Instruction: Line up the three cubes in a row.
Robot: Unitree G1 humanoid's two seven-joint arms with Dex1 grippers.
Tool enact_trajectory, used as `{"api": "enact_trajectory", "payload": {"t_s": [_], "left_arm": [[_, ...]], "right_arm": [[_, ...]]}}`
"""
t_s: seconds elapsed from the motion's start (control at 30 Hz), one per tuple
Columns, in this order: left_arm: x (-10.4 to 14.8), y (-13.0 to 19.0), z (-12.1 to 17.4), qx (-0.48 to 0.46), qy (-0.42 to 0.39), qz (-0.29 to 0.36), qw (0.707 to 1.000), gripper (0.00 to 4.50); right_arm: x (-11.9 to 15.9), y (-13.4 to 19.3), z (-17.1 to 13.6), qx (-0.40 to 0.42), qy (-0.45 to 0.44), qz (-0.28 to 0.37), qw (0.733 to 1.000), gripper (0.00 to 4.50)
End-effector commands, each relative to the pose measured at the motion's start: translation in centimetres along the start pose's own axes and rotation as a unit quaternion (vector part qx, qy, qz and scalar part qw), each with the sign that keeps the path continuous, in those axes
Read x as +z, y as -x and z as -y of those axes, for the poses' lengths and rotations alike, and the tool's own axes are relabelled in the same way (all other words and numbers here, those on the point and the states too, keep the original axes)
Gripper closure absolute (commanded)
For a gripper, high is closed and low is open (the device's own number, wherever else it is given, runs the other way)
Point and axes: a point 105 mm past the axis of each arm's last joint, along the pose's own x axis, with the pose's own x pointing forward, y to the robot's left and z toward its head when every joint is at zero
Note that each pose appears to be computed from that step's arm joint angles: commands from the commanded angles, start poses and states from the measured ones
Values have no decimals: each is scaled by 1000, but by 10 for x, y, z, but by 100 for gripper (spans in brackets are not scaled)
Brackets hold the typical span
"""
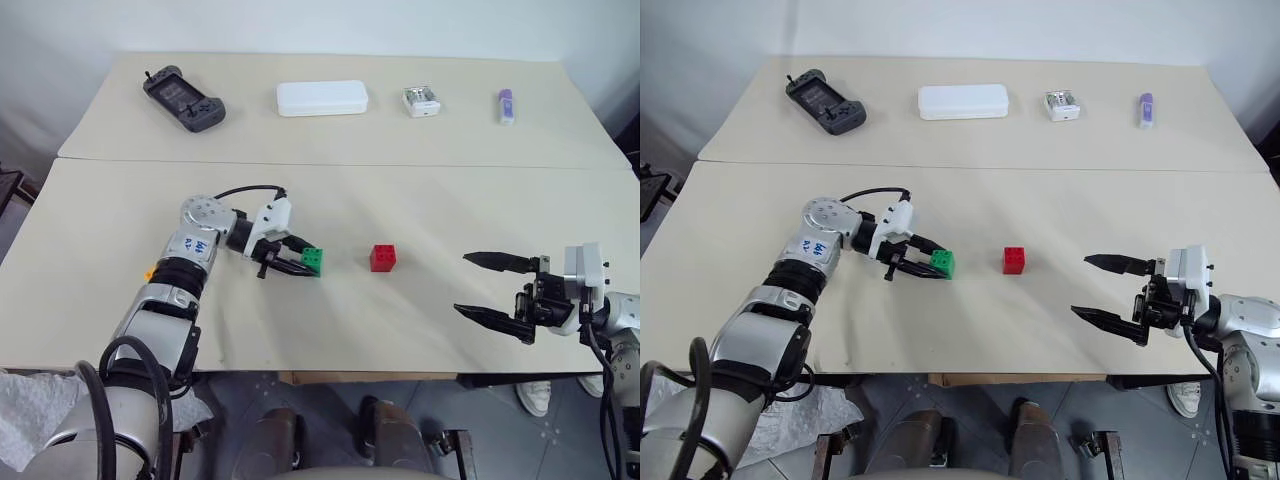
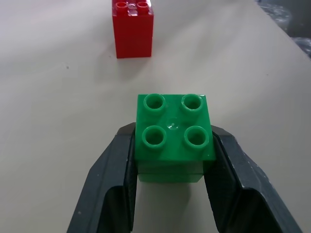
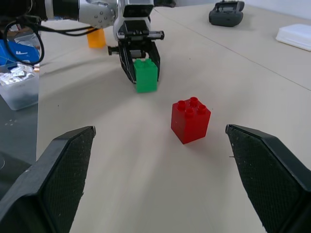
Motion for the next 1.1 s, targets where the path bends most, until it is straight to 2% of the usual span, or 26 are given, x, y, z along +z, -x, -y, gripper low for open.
{"api": "enact_trajectory", "payload": {"t_s": [0.03,0.4,0.5,0.97,1.03,1.1], "left_arm": [[10,-5,-11,23,-19,-7,1000,300],[11,-5,-20,33,-19,-28,999,300],[11,-1,-23,44,-12,-32,998,300],[6,5,-15,14,6,-33,999,300],[5,5,-16,19,12,-36,999,225],[5,4,-18,28,14,-34,999,171]], "right_arm": [[7,-2,-4,3,16,13,1000,0],[1,1,-12,9,8,14,1000,0],[1,-2,-10,11,13,31,999,0],[6,-22,-5,46,19,70,996,0],[6,-25,-4,48,19,71,996,0],[6,-26,-3,49,18,73,996,0]]}}
